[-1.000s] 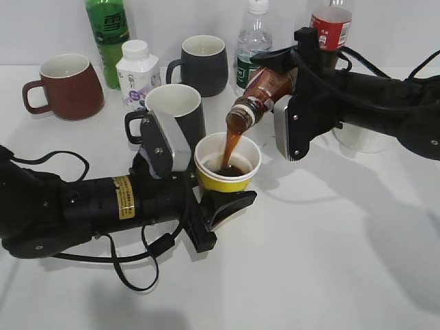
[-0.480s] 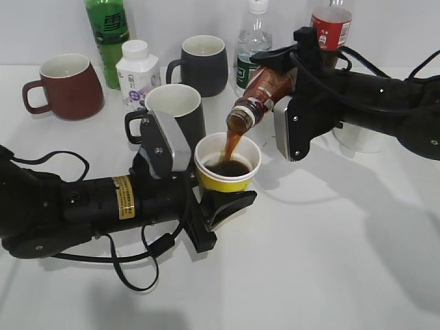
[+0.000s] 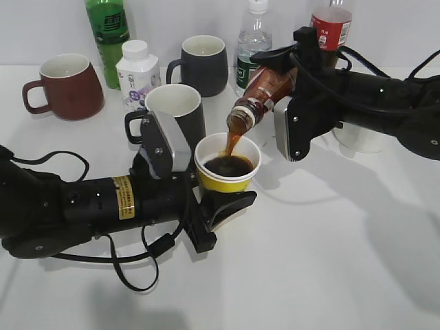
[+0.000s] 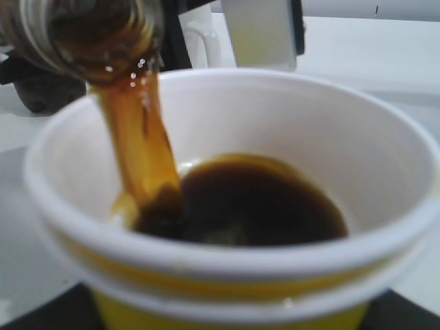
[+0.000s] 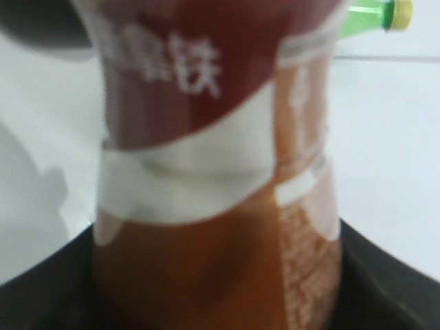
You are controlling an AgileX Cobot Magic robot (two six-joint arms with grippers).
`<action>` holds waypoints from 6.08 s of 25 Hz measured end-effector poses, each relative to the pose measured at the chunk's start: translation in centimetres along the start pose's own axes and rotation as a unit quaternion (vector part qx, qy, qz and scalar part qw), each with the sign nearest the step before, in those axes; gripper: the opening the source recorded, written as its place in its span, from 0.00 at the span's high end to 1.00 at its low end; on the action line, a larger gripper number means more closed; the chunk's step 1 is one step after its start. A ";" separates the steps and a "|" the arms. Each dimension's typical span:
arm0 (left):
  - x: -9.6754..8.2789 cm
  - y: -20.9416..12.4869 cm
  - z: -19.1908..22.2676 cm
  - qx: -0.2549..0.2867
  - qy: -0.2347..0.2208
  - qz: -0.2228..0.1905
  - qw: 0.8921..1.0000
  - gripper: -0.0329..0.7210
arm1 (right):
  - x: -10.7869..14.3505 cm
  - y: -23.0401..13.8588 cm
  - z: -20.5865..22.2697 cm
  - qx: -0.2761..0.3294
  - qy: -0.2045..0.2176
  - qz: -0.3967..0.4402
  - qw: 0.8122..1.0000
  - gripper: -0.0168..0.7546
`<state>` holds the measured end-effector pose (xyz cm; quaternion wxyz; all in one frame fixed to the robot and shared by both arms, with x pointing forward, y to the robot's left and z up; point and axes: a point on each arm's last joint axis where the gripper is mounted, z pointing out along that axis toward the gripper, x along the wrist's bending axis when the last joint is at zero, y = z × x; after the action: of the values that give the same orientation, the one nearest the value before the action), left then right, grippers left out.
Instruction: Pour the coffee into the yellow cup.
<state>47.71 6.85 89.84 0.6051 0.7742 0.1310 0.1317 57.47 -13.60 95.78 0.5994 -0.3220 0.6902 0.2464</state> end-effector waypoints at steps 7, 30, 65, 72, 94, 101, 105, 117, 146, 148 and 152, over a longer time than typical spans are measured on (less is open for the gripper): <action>0.0 0.0 0.0 0.000 -0.001 0.001 1.000 0.40 | 0.0 0.0 0.0 0.000 -0.001 0.017 1.000 0.33; 0.9 0.0 -6.3 -0.048 0.115 -0.072 0.990 0.40 | -0.2 1.3 0.7 0.006 -0.007 0.492 0.871 0.33; 8.5 -4.5 -10.2 0.000 0.405 -0.111 0.907 0.40 | 2.8 -1.6 3.0 0.083 -0.105 0.694 0.707 0.33; 9.9 -5.6 -9.1 -0.017 0.417 -0.105 0.903 0.40 | 3.3 -1.8 3.5 0.084 -0.103 0.694 0.708 0.33; 6.7 -5.1 -12.7 0.019 0.431 -0.128 0.893 0.14 | 6.9 -1.3 4.9 0.067 -0.066 0.691 0.717 0.33; 5.7 -5.1 -13.7 0.029 0.432 -0.132 0.892 0.14 | 7.0 -0.9 5.0 0.052 -0.050 0.700 0.710 0.25; 5.0 -4.6 -14.4 0.024 0.433 -0.131 0.891 0.14 | 7.6 -0.6 4.4 0.063 -0.037 0.707 0.703 0.18; 3.9 -2.6 -16.0 0.018 0.432 -0.154 0.888 0.14 | 7.0 0.6 0.2 0.103 -0.043 0.730 0.675 0.17; -4.0 9.7 -24.6 0.386 0.312 -0.388 0.777 0.18 | -5.7 3.8 -15.2 0.252 -0.048 0.770 0.585 0.23; -5.6 10.5 -26.4 0.366 0.322 -0.371 0.791 0.19 | -6.3 3.8 -16.8 0.270 -0.075 0.760 0.586 0.23; -8.1 11.3 -29.5 0.311 0.351 -0.331 0.819 0.19 | -7.1 3.1 -21.1 0.384 -0.126 0.697 0.592 0.23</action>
<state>29.96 27.85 107.35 0.2518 0.7325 0.6171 0.1386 41.58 -25.82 105.98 0.3939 0.5520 0.6520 0.3392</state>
